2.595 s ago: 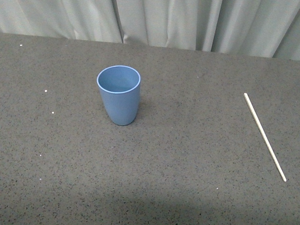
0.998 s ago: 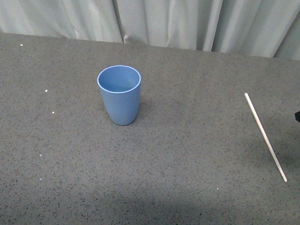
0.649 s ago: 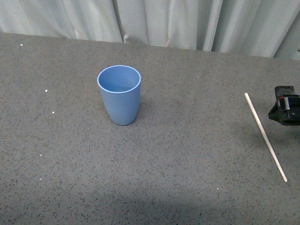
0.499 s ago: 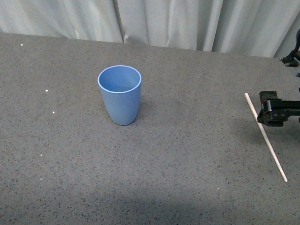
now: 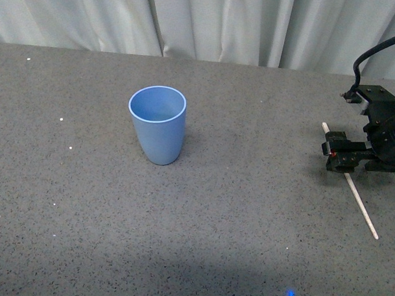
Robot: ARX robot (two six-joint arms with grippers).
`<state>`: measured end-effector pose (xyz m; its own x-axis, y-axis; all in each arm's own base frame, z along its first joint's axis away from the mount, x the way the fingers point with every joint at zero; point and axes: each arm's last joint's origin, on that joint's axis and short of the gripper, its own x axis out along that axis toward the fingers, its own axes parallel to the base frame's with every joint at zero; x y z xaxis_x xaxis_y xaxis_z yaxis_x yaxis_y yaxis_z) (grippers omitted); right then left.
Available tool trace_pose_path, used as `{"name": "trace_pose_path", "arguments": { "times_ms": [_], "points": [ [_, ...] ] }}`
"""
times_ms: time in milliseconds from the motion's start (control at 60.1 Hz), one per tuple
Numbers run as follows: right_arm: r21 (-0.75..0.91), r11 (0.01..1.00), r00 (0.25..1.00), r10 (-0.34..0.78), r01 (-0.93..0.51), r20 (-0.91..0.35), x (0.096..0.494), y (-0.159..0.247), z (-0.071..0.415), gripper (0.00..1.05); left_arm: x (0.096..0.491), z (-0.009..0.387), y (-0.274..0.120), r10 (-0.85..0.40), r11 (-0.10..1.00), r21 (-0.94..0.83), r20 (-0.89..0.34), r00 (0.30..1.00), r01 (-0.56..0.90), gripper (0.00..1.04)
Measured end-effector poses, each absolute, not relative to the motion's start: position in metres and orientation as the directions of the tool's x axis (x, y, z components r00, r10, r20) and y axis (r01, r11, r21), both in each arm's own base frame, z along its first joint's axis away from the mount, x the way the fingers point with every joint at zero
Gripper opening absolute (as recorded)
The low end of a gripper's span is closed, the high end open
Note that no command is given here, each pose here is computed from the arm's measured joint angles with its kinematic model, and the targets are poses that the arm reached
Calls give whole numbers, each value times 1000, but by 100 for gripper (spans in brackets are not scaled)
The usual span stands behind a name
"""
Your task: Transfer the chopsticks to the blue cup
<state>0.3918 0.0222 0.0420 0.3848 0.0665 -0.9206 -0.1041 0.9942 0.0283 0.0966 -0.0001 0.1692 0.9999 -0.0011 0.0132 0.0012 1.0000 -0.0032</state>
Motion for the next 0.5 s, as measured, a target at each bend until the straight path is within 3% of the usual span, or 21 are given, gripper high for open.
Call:
{"name": "trace_pose_path", "arguments": {
  "times_ms": [333,383,499],
  "points": [
    [26,995,381,62,-98,-923,398,23,42,5,97,169,0,-1,1000,-3,13,1000,1,98],
    [29,995,381,64,-98,-922,398,24,42,1,97,169,0,-1,1000,-3,13,1000,1,98],
    [34,995,389,66,-91,-919,397,24,43,1,97,169,0,-1,1000,-3,13,1000,1,98]
  ]
}}
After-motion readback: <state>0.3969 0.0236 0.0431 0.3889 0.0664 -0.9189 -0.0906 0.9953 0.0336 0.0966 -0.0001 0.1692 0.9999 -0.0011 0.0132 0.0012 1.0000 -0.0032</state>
